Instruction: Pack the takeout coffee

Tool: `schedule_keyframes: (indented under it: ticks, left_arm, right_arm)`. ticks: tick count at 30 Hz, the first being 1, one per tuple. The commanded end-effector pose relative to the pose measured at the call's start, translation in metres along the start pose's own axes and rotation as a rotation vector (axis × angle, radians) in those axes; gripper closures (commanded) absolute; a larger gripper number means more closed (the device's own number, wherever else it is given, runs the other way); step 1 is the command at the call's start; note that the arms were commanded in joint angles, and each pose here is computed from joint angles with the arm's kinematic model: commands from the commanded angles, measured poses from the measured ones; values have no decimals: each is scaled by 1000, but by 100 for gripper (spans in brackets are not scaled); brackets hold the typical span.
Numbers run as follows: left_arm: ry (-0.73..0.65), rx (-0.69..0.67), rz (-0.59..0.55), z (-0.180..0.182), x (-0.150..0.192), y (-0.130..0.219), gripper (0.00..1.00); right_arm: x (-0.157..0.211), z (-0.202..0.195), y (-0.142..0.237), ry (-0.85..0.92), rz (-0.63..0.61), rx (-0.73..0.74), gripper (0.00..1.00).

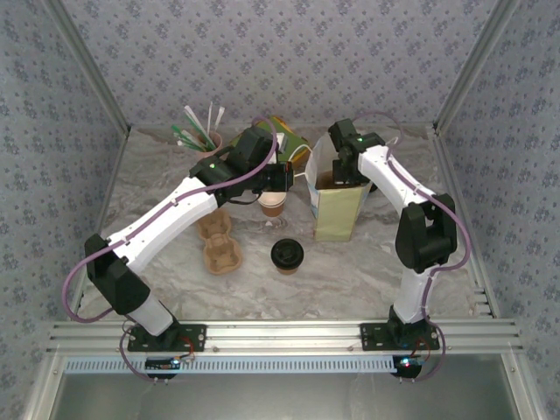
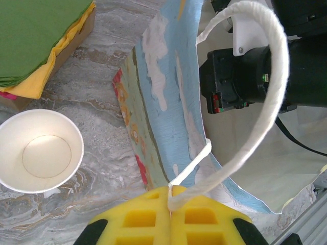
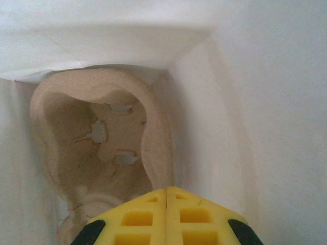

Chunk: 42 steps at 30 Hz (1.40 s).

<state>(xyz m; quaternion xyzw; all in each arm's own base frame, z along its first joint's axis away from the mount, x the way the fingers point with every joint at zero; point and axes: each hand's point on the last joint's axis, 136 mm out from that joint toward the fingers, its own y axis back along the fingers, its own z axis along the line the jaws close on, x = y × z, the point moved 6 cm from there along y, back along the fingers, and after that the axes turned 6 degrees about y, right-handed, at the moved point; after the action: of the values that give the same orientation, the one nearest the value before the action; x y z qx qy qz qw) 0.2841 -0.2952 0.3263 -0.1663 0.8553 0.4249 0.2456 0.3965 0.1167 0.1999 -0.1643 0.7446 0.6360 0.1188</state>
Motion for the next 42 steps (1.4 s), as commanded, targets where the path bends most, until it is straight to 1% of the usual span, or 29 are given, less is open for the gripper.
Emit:
schedule_keyframes:
  ticks: [1, 4, 8, 18, 23, 28, 35, 42]
  left_arm:
    - [2, 17, -19, -4, -1, 10, 100]
    - [3, 19, -17, -4, -1, 9, 100]
    - [4, 16, -15, -4, -1, 8, 100]
    - [1, -10, -30, 0, -1, 12, 100]
    - [-1, -17, -37, 1, -2, 14, 100]
    - [-1, -15, -31, 2, -1, 11, 100]
    - [2, 6, -12, -2, 0, 4, 100]
    - [1, 5, -10, -2, 0, 5, 100]
  right_arm:
    - [-7, 7, 13, 10, -23, -35, 100]
    - [-9, 12, 17, 18, -24, -51, 100]
    - [-6, 14, 14, 36, -10, -32, 100]
    - [8, -15, 0, 16, 44, 42, 100]
    - [13, -21, -7, 20, 65, 66, 100]
    - [10, -14, -5, 14, 50, 40, 100]
    - [-1, 15, 10, 39, 0, -26, 100]
    - [2, 7, -4, 18, 31, 13, 100]
